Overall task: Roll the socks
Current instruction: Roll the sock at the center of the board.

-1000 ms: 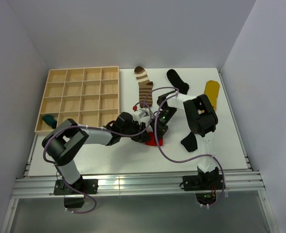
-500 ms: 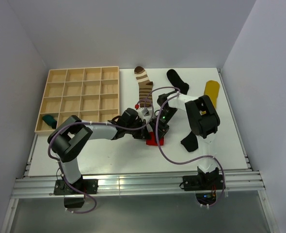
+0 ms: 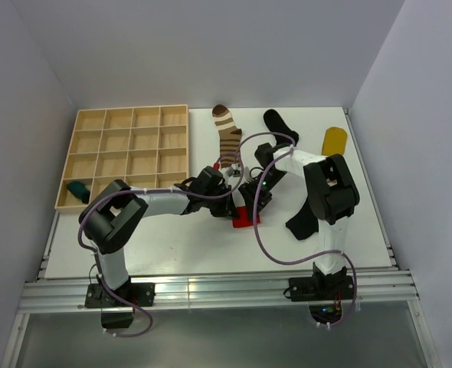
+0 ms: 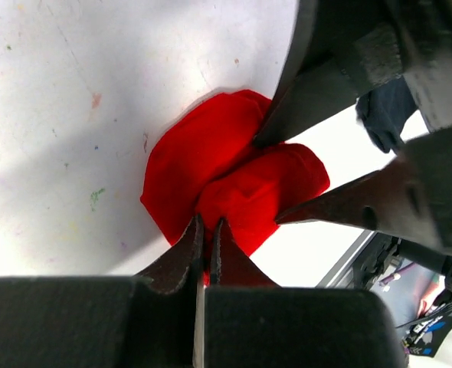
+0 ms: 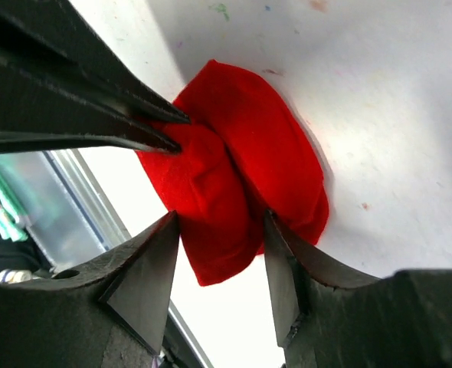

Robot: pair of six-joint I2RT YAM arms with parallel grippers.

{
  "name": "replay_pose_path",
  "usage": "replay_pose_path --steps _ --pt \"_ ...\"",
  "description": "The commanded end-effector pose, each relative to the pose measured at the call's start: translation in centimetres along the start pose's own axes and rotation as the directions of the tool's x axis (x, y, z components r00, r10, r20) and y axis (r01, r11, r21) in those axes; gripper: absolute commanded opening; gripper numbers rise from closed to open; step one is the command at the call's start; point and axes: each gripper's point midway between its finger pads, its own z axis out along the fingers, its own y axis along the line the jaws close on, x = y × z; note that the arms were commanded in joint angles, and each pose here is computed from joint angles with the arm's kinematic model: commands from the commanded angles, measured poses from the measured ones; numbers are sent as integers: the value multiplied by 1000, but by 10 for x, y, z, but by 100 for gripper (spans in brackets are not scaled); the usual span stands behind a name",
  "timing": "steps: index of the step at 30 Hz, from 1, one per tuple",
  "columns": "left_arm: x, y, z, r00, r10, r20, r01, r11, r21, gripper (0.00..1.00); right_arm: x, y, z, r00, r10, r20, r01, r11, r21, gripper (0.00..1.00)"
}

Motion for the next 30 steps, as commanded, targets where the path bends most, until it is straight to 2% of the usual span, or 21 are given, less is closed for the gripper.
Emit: replay_pose_path --steps 1,9,15,19,23,30 --pt "28 19 3 992 -56 -116 46 995 -92 0 -22 -18 -21 986 -124 110 112 988 106 55" --pt "26 16 3 989 -53 -141 39 995 -97 0 -20 -21 -46 975 -123 183 103 988 116 57" --pt "22 16 3 988 -49 -148 34 994 -103 0 -19 -29 -59 971 -69 230 49 995 90 57" --pt "22 18 3 982 -67 -174 52 995 -91 0 -16 -40 -71 957 -77 279 38 989 141 57" --pt "21 20 0 975 -89 -202 74 994 -84 0 -13 -44 -84 941 -120 317 54 976 209 56" --pt "13 21 -2 965 -109 -237 94 993 -76 0 -1 -35 -90 905 -277 323 176 935 307 56"
